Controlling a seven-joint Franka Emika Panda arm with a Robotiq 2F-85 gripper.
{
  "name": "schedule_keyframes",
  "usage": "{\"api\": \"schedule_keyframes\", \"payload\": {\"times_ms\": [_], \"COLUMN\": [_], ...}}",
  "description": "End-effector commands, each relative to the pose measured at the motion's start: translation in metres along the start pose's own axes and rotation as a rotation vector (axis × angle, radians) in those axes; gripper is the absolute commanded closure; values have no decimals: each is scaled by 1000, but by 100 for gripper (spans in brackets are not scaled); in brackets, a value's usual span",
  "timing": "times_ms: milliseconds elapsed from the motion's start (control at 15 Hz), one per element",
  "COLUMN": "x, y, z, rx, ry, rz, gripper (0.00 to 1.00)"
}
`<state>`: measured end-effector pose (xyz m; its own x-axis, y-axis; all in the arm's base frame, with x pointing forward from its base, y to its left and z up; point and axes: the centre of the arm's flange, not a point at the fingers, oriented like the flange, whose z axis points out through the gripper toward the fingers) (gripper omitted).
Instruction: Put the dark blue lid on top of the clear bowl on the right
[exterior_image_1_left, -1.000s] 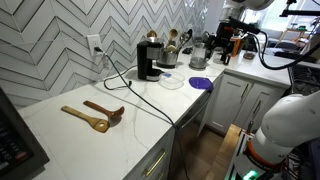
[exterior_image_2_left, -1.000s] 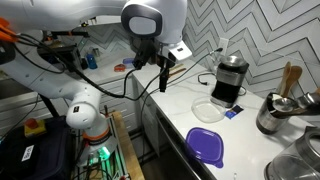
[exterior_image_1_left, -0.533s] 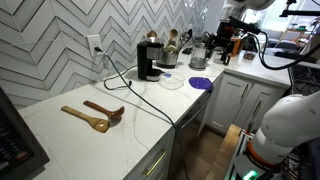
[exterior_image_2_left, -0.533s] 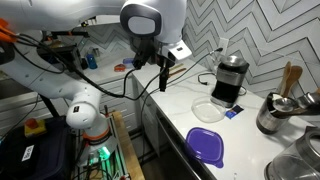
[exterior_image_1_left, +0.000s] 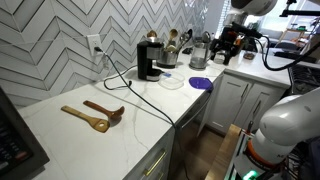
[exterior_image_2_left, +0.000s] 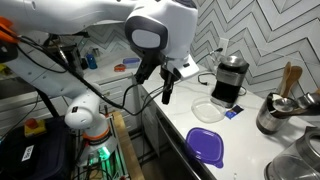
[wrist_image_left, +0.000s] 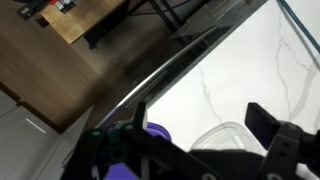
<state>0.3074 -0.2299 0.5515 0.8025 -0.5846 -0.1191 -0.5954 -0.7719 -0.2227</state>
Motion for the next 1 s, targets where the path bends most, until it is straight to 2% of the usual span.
{"api": "schedule_keyframes", "payload": {"times_ms": [0,200,600,933], "x": [42,62,96,107], "y": [58,94,138,175], "z": [19,45,89,112], "rx": [51,91,105,145], "ry": [-64,-92,-140,-171], "rz": [-17,-52,-67,-15], "gripper": [0,0,0,0]}}
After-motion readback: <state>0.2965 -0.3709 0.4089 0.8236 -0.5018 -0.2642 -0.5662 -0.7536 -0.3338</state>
